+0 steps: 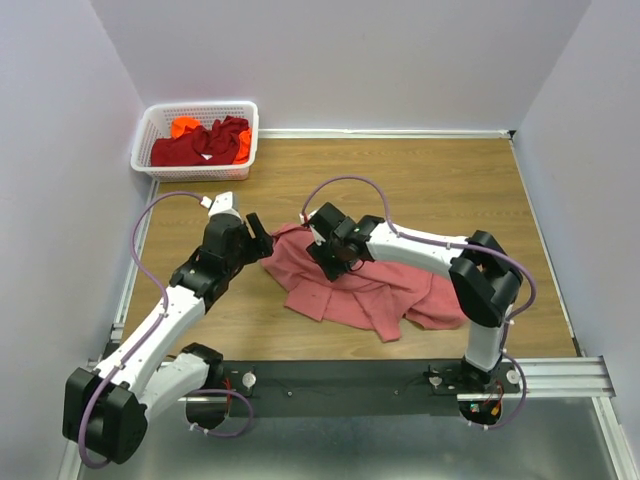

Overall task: Fold and stack the t-shirts
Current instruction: Flatten the tshirt out

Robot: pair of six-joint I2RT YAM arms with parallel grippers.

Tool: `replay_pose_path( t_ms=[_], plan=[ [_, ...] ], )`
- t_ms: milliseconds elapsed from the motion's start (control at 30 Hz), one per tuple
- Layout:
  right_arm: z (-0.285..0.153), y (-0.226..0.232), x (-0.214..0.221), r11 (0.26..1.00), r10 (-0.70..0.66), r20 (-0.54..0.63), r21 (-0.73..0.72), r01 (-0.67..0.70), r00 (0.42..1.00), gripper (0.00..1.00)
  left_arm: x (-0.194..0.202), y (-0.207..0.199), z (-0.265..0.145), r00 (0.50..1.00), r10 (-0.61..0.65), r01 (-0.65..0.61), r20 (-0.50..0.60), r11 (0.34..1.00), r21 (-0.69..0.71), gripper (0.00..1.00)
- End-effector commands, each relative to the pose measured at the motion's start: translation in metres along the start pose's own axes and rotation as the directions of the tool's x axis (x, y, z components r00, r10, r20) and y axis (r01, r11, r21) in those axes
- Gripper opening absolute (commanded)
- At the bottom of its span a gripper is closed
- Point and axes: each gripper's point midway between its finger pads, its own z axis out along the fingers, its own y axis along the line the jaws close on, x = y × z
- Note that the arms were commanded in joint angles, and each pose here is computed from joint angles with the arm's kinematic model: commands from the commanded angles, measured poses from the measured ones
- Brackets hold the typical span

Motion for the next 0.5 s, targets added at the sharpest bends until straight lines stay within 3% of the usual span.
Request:
replay_pose_path(
  t_ms=[0, 67, 200, 333, 467],
  plan=[
    [0.004, 0.008, -0.007, 0.998, -0.050, 0.012, -0.026, 0.051, 0.999, 0.41, 0.007, 0.011, -0.005, 1.000, -0.028, 0.028, -0.006, 0.998, -0.051, 0.77],
    [0.006, 0.009, -0.007, 0.998, -0.058, 0.009, -0.035, 0.058, 0.998, 0.31, 0.009, 0.011, -0.008, 1.000, -0.025, 0.024, -0.011, 0.998, -0.051, 0.77],
    [0.004, 0.013, -0.013, 0.997, -0.054, 0.022, -0.052, 0.055, 0.998, 0.01, 0.012, 0.013, -0.013, 1.000, -0.025, 0.024, -0.012, 0.998, -0.056, 0.76],
    [-0.013, -0.020, -0.034, 0.998, -0.013, 0.091, 0.065, 0.007, 0.996, 0.01, 0.009, 0.008, -0.018, 1.000, -0.018, 0.018, -0.003, 0.999, -0.030, 0.75],
    [-0.041, -0.080, -0.056, 0.979, 0.166, 0.183, 0.084, -0.184, 0.969, 0.01, 0.009, 0.000, -0.019, 1.000, 0.006, -0.005, -0.012, 1.000, 0.014, 0.73]
  ],
)
